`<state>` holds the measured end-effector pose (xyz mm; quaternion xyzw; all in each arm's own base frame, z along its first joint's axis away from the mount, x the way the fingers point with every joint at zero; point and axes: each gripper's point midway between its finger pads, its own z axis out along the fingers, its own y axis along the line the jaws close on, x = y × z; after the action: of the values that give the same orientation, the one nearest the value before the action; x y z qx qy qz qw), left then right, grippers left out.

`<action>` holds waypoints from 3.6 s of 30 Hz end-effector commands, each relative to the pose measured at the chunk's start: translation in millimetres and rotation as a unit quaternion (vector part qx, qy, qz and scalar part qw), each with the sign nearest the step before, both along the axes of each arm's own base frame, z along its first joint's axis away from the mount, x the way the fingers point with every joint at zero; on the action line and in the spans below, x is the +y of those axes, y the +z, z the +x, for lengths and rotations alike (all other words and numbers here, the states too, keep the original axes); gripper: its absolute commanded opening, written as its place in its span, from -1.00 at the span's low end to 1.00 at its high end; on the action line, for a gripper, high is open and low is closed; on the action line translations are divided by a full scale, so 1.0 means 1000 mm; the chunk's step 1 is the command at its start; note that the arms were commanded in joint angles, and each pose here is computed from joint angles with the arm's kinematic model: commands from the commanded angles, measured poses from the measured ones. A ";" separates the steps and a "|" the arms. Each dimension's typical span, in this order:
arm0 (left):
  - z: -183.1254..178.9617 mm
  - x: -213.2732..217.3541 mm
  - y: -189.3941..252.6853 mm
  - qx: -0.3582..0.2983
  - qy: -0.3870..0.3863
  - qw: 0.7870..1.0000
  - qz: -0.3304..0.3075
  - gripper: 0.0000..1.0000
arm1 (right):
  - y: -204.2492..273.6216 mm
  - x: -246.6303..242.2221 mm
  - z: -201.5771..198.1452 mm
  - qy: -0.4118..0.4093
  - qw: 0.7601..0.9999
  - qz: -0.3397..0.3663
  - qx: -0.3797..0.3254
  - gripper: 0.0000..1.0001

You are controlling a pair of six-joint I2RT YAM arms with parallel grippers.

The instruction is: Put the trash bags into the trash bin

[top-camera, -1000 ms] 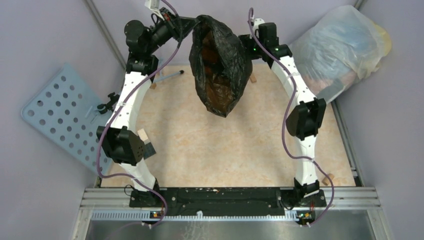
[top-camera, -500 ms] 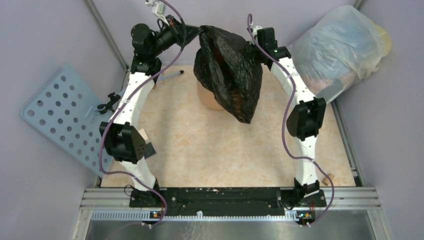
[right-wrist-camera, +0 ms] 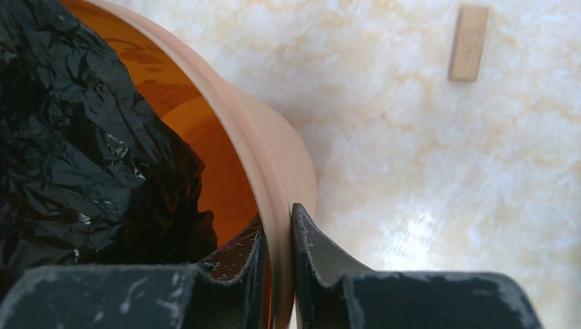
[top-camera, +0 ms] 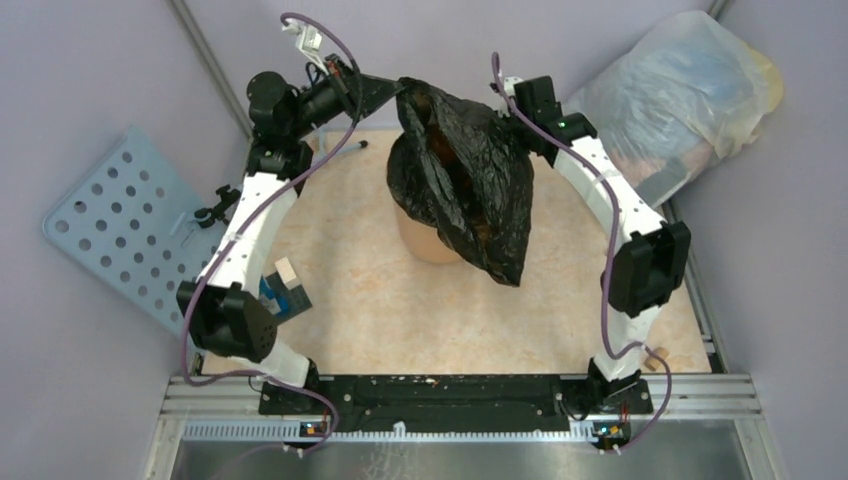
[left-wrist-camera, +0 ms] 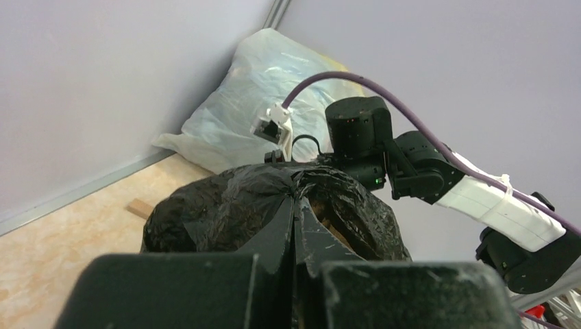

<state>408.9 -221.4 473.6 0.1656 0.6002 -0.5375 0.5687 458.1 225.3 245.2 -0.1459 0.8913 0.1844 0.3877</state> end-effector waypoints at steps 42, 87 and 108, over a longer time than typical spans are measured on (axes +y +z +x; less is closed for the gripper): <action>-0.095 0.006 -0.001 0.015 -0.051 0.998 0.044 -1.00 | 0.082 -0.045 -0.099 -0.044 0.992 -0.031 -0.116 0.46; -0.071 0.013 -0.016 0.052 -0.001 0.995 0.081 -1.00 | 0.164 0.007 -0.264 0.122 0.973 0.033 -0.193 0.78; -0.074 0.023 -0.014 0.041 0.030 0.992 0.112 -1.00 | 0.138 -0.031 -0.233 -0.007 0.974 -0.095 -0.208 0.58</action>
<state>341.8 -202.0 436.0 0.1711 0.7033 -0.4697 0.5055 222.7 217.1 373.4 -0.2369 0.8098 0.0968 0.5280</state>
